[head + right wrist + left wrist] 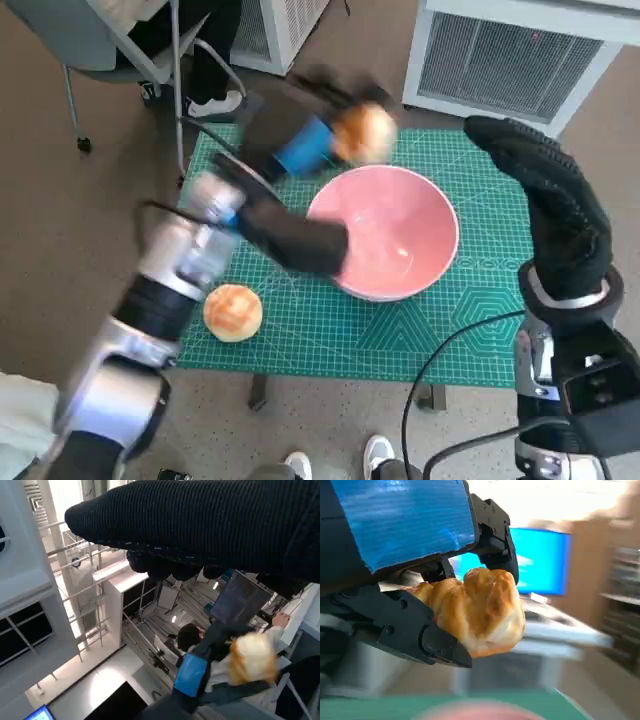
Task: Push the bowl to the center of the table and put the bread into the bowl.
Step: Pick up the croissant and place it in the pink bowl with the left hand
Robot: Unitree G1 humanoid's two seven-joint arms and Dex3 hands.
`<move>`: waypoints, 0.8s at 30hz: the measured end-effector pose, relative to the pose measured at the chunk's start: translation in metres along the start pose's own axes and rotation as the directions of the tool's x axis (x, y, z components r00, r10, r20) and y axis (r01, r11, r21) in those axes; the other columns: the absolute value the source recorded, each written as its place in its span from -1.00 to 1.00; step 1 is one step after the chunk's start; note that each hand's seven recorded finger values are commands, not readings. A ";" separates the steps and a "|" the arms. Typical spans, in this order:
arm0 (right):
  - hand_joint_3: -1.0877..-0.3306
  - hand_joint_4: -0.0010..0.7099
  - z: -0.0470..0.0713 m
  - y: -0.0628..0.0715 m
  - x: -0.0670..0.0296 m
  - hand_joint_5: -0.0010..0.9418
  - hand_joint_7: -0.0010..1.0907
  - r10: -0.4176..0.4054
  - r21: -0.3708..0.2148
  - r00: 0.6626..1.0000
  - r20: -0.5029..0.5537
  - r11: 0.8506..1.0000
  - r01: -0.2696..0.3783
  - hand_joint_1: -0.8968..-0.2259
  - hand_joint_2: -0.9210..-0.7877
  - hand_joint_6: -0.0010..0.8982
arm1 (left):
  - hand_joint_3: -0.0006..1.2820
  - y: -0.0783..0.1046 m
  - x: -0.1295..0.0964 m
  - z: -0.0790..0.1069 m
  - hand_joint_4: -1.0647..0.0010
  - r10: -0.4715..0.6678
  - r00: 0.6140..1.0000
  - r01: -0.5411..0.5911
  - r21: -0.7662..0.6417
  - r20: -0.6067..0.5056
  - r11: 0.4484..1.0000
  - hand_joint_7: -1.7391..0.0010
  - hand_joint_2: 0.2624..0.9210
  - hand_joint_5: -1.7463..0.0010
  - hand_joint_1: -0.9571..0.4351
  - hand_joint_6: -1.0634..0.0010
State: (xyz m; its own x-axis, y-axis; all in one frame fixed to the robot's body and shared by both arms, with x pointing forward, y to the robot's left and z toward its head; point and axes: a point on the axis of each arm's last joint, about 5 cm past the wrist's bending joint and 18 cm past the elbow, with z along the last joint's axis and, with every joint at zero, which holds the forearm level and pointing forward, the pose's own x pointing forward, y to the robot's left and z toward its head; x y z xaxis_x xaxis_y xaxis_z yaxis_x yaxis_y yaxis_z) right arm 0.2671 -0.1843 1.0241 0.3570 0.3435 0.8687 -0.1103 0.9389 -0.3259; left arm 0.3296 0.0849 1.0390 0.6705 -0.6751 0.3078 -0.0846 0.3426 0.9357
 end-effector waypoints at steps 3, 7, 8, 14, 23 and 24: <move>-0.17 -0.15 0.001 0.000 0.0000 -0.99 0.23 0.000 0.000 1.000 0.003 1.000 0.000 0.01 -1.00 -1.00 | -0.85 -0.012 0.001 0.003 -0.18 -0.052 0.999 0.052 -0.006 0.007 0.999 -0.44 1.00 -0.33 0.38 -0.16; -0.17 -0.15 0.001 0.000 -0.0007 -0.99 0.23 -0.001 0.002 1.000 0.000 1.000 0.001 0.01 -1.00 -1.00 | -0.82 -0.028 0.004 0.007 -0.10 -0.115 0.993 0.115 -0.013 -0.004 0.993 -0.40 1.00 -0.43 0.38 -0.17; -0.17 -0.15 0.001 0.000 -0.0009 -0.99 0.23 -0.001 0.002 1.000 -0.001 1.000 0.001 0.01 -1.00 -1.00 | -0.82 -0.032 0.005 0.008 -0.10 -0.128 0.992 0.128 -0.020 -0.009 0.992 -0.39 1.00 -0.44 0.38 -0.16; -0.16 -0.15 0.003 0.000 -0.0022 -0.99 0.23 -0.006 0.008 1.000 0.000 1.000 0.006 0.00 -1.00 -1.00 | -0.72 -0.046 0.005 0.007 0.28 -0.277 0.959 0.273 -0.072 -0.053 0.959 -0.07 0.97 0.00 0.31 0.38; -0.14 -0.15 0.005 0.000 -0.0011 -0.99 0.22 -0.011 0.015 1.000 0.001 1.000 0.011 0.01 -1.00 -1.00 | -0.96 -0.042 0.009 0.000 0.99 -0.585 0.800 0.560 -0.185 -0.132 0.807 0.81 0.95 0.99 -0.23 0.92; -0.14 -0.15 0.005 0.001 -0.0011 -0.99 0.22 -0.013 0.017 1.000 0.001 1.000 0.013 0.02 -1.00 -1.00 | -0.96 -0.040 0.009 -0.001 0.99 -0.589 0.797 0.563 -0.192 -0.129 0.804 0.81 0.95 0.99 -0.24 0.93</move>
State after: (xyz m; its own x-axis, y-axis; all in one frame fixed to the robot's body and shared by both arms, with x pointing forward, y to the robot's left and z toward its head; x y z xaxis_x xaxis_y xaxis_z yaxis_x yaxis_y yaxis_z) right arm 0.2622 -0.1840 1.0248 0.3579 0.3316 0.8729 -0.1211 0.9434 -0.3088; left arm 0.3398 0.0656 1.0041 0.6796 -0.6561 -0.3283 0.4513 0.0210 0.8921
